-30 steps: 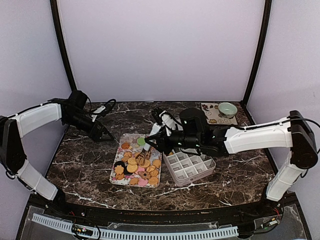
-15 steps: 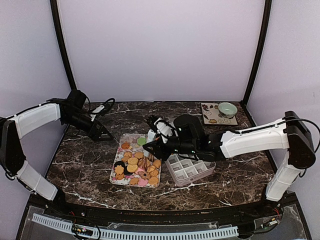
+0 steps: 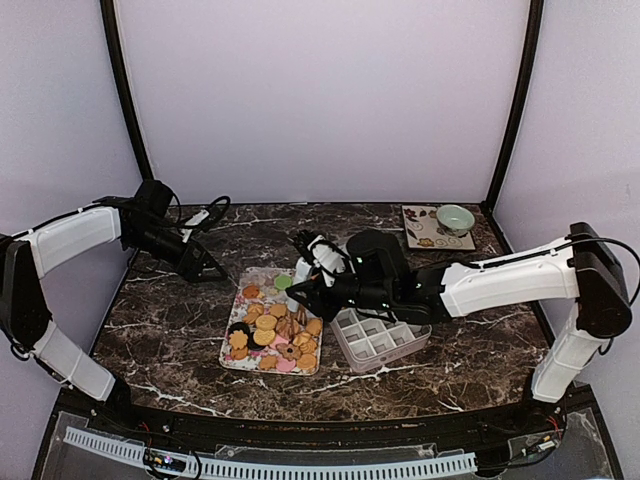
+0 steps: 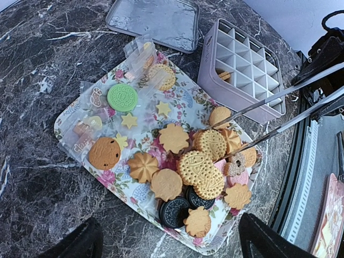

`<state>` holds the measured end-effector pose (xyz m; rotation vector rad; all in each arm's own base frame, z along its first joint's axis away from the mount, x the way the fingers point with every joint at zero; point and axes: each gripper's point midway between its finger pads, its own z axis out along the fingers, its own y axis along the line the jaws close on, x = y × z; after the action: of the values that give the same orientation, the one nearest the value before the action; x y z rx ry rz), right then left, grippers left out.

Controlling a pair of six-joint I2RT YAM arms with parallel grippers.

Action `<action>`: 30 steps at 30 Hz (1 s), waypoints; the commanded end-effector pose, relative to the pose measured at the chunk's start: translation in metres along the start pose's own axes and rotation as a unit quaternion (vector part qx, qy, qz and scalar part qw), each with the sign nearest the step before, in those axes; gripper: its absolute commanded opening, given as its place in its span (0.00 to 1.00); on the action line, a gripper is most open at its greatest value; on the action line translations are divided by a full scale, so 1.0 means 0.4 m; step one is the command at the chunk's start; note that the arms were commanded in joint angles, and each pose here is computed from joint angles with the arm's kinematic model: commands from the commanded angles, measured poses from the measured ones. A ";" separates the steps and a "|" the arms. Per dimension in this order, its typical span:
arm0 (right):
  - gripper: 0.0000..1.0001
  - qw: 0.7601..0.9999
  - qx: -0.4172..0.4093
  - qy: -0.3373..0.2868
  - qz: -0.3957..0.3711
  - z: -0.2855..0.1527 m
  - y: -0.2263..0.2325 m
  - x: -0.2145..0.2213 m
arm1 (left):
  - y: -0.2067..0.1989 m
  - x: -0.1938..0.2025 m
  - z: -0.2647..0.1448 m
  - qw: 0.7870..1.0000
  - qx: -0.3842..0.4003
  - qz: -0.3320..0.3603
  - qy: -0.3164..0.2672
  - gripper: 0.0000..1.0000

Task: Pack the cookies
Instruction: Pick up the fake cookies from the plate, then place the fake cookies in the empty pocket of the box.

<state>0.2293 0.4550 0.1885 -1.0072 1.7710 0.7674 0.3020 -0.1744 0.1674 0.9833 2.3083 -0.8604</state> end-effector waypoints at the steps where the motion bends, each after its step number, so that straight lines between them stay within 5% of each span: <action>1: 0.20 0.997 0.022 -0.072 -0.011 -0.056 -0.006 -0.140 | -0.019 0.004 -0.018 1.000 0.005 -0.004 -0.004 0.90; 8: 0.18 0.994 0.047 -0.095 0.004 -0.147 -0.069 -0.196 | -0.020 0.004 -0.020 1.000 0.005 -0.001 -0.004 0.90; 25: 0.19 0.987 0.153 -0.046 0.030 -0.289 -0.260 -0.069 | -0.032 -0.005 -0.018 1.000 0.023 -0.008 -0.014 0.89; 30: 0.29 0.987 0.150 -0.039 0.031 -0.277 -0.262 -0.059 | -0.035 -0.001 -0.019 1.000 0.024 -0.009 -0.012 0.89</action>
<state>0.2766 0.3198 0.2294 -0.7458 1.8384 0.5351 0.2995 -0.1783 0.1710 0.9785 2.2945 -0.9063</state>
